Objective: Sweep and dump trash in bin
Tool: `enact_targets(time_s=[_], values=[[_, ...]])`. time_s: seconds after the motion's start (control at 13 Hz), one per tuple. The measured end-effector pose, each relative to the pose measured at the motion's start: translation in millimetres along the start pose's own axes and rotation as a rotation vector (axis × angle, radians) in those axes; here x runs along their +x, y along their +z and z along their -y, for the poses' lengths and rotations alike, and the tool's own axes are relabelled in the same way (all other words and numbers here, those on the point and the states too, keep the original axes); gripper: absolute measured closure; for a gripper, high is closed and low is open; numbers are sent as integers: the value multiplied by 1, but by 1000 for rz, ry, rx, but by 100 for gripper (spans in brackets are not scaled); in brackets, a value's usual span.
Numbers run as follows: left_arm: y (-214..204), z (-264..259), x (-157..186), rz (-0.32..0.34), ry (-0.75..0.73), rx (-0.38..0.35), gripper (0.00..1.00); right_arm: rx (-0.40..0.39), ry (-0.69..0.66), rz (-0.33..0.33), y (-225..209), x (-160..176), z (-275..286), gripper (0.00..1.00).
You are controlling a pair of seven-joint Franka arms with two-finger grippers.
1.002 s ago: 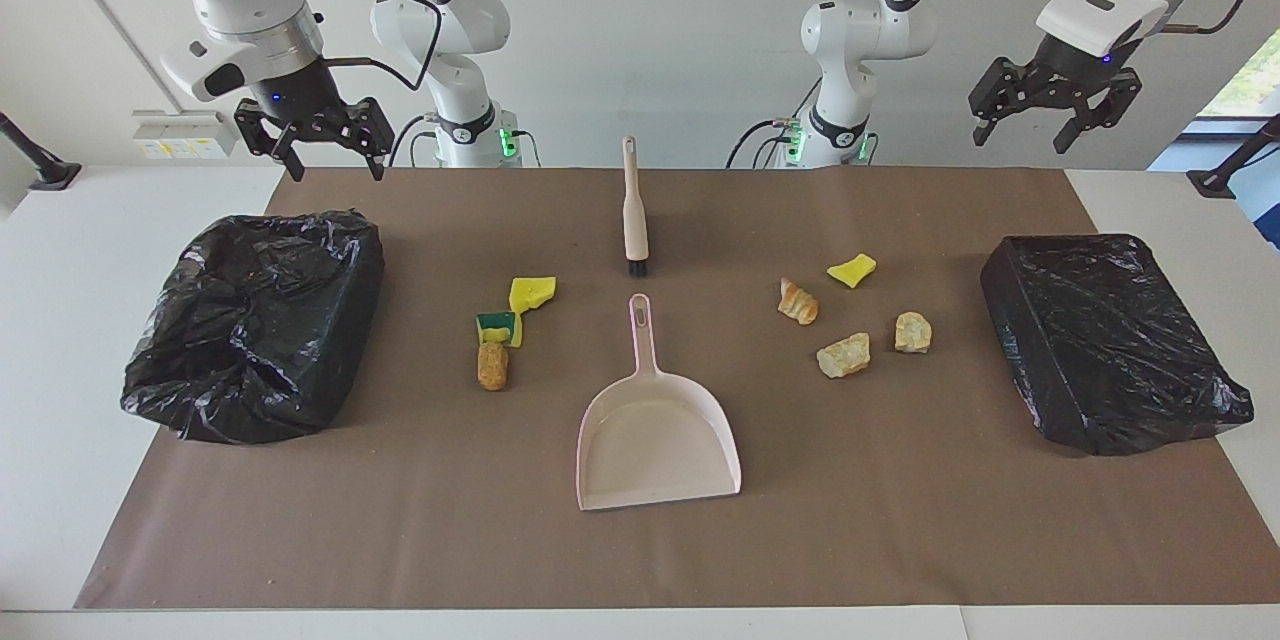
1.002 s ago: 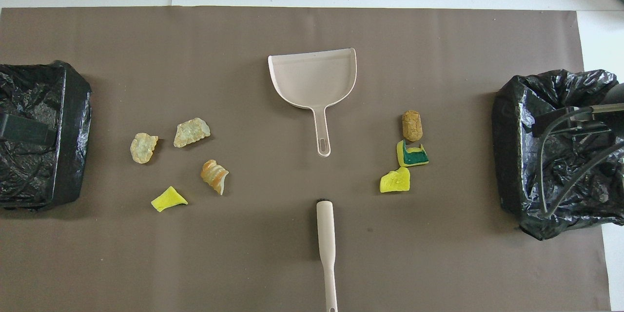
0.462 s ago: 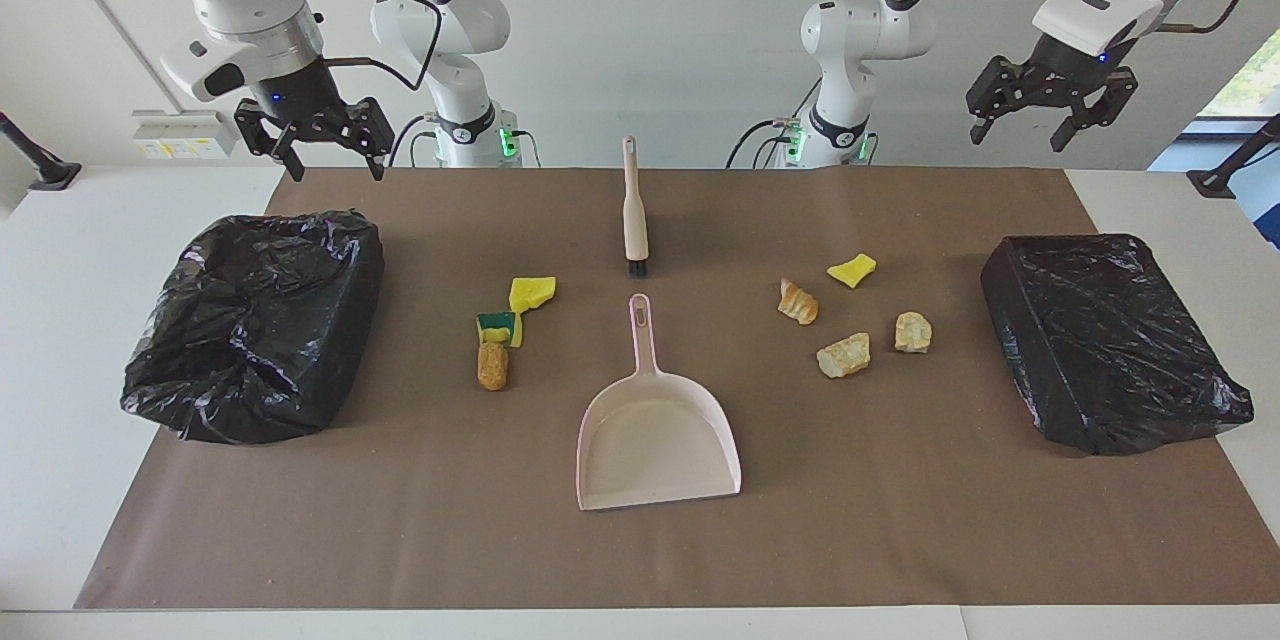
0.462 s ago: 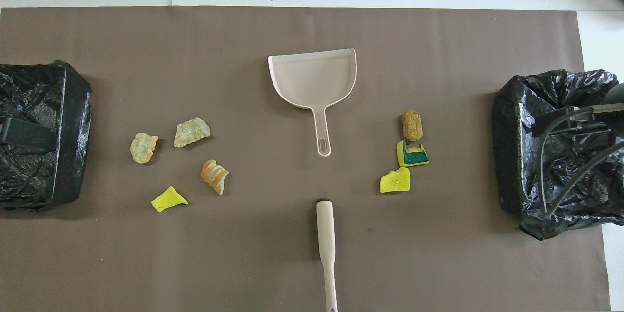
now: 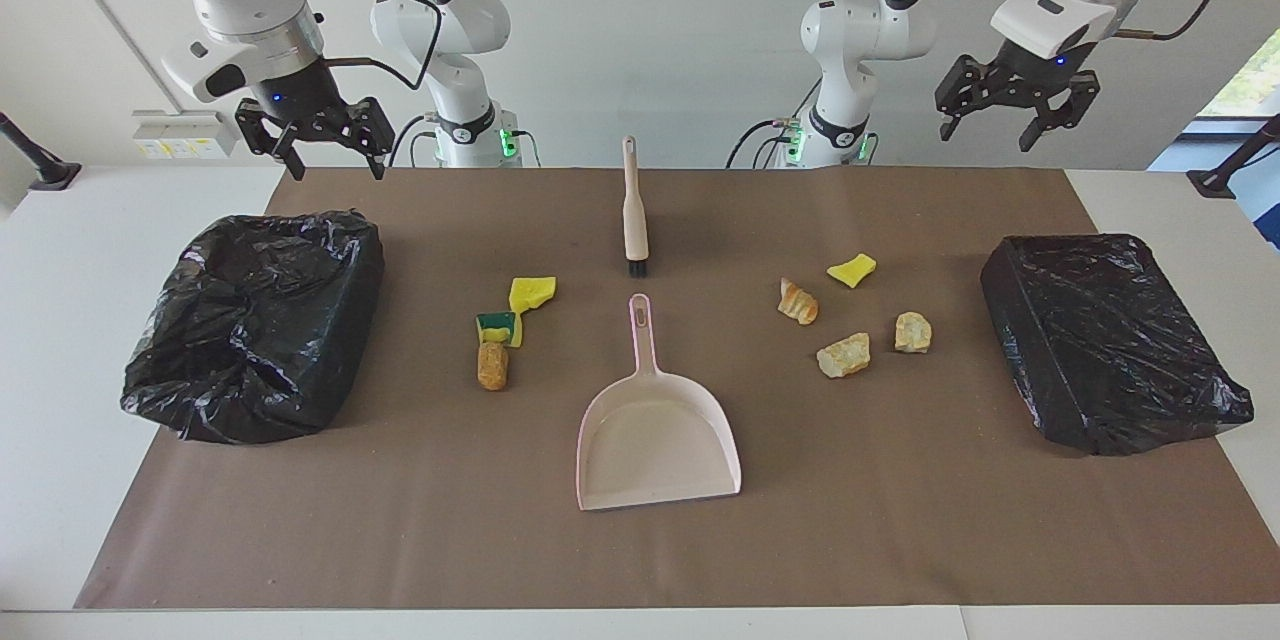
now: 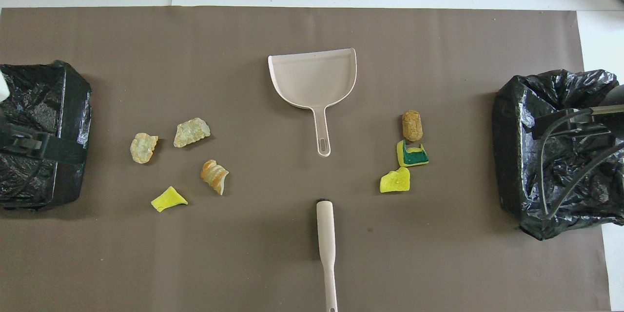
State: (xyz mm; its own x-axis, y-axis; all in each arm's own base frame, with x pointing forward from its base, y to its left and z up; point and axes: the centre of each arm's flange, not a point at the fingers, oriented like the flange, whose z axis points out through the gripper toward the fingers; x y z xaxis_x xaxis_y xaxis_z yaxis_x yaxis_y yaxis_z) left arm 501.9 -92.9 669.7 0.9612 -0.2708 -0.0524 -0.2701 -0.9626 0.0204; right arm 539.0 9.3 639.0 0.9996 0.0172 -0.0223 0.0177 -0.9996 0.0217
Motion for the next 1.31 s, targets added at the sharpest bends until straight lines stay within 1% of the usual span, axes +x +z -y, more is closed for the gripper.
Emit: enact_targets(time_s=[0.31, 0.46, 0.54, 0.77, 1.0, 1.16, 1.31], values=[[31, -77, -2, 14, -10, -67, 0, -1, -13, -3, -2, -1, 7, 0], [64, -125, -7, 43, -11, -68, 0, -1, -13, 5, -6, -7, 7, 0], [84, -157, -11, 46, -16, -63, 0, -1, -14, 13, -8, -10, 7, 0], [140, -239, -38, 29, -35, -52, 0, -2, -16, 35, -2, -19, 9, 0], [188, -293, -67, 12, -70, -55, 0, -3, -44, 35, 27, -13, 24, 0], [226, -330, -87, -1, -98, -62, 0, -3, -61, 36, 60, -5, 35, 0], [269, -375, -105, -18, -112, -75, 0, -4, -49, 31, 90, 6, 58, 0]])
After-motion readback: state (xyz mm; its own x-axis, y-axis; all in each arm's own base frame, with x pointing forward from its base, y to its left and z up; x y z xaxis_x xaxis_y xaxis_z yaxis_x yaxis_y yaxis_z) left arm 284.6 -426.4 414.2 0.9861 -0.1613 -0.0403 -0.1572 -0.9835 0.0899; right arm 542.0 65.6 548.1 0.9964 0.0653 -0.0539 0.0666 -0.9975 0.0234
